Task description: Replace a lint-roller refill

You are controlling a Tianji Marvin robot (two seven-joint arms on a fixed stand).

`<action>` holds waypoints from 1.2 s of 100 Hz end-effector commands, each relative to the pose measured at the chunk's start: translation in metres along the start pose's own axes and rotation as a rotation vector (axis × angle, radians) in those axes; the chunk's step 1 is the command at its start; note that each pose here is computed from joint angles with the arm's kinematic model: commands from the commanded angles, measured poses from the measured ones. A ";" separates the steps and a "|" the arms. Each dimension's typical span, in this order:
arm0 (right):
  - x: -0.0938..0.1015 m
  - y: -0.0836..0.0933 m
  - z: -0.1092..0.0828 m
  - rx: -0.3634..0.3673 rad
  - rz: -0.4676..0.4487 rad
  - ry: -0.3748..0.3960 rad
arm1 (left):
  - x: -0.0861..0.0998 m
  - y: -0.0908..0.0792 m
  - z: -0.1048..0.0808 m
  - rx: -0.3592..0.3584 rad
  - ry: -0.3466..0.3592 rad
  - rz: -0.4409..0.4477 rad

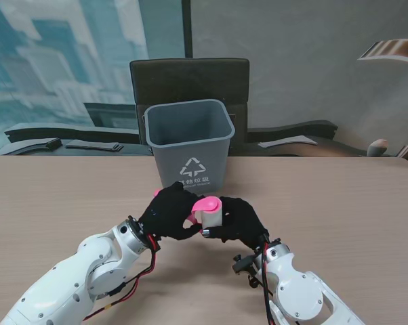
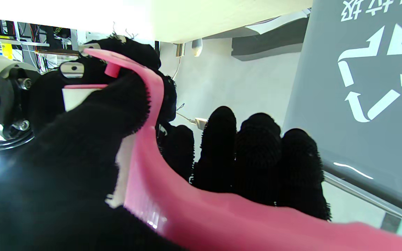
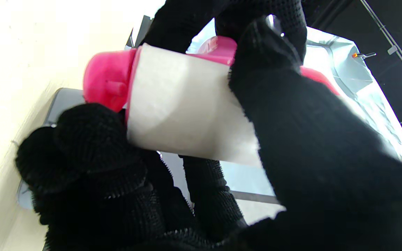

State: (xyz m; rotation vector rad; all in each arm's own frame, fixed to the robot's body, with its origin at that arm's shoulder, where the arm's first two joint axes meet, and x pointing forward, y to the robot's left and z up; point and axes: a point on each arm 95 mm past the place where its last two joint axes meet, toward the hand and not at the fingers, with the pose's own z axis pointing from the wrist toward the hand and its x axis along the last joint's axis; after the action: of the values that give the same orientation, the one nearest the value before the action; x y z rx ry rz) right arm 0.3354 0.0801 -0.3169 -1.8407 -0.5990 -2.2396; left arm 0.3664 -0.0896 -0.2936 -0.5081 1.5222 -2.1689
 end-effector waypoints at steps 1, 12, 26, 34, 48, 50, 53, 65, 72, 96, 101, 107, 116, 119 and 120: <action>0.026 -0.016 0.006 0.033 0.055 0.070 | 0.005 0.012 -0.003 -0.052 0.012 -0.007; 0.026 -0.017 0.006 0.030 0.082 0.062 | 0.004 0.012 -0.003 -0.055 0.016 -0.006; 0.028 -0.017 0.005 0.033 0.114 0.049 | 0.003 0.012 -0.004 -0.055 0.025 0.005; 0.029 -0.017 0.004 0.036 0.130 0.045 | 0.002 0.011 -0.004 -0.057 0.036 0.014; 0.029 -0.018 0.003 0.045 0.155 0.035 | 0.002 0.012 -0.004 -0.060 0.047 0.019; 0.029 -0.018 0.003 0.047 0.157 0.034 | 0.002 0.012 -0.004 -0.060 0.048 0.019; 0.029 -0.017 0.003 0.049 0.156 0.033 | 0.002 0.012 -0.004 -0.060 0.048 0.018; 0.028 -0.012 0.006 0.061 0.052 0.052 | 0.001 0.011 -0.005 -0.057 0.042 0.015; 0.026 -0.009 0.007 0.065 0.003 0.063 | 0.001 0.009 -0.006 -0.051 0.031 0.014; 0.022 0.011 0.005 0.101 -0.191 0.086 | -0.001 0.004 -0.012 -0.041 0.005 0.027; 0.022 0.016 0.004 0.111 -0.231 0.091 | -0.002 0.003 -0.013 -0.040 0.001 0.031; 0.021 0.021 0.002 0.126 -0.268 0.092 | -0.003 0.001 -0.015 -0.038 -0.005 0.033; 0.021 0.030 0.001 0.154 -0.321 0.090 | -0.004 -0.001 -0.018 -0.038 -0.012 0.040; 0.021 0.032 0.000 0.165 -0.340 0.092 | -0.004 -0.001 -0.018 -0.038 -0.015 0.039; 0.021 0.033 0.000 0.169 -0.347 0.093 | -0.005 -0.001 -0.019 -0.038 -0.016 0.039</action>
State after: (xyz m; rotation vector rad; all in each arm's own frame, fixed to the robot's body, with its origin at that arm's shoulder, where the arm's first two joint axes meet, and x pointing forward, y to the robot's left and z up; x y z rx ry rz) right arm 0.3426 0.0571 -0.2978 -1.6854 -1.0739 -2.3533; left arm 0.3623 -0.0743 -0.2940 -0.4854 1.5265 -2.1279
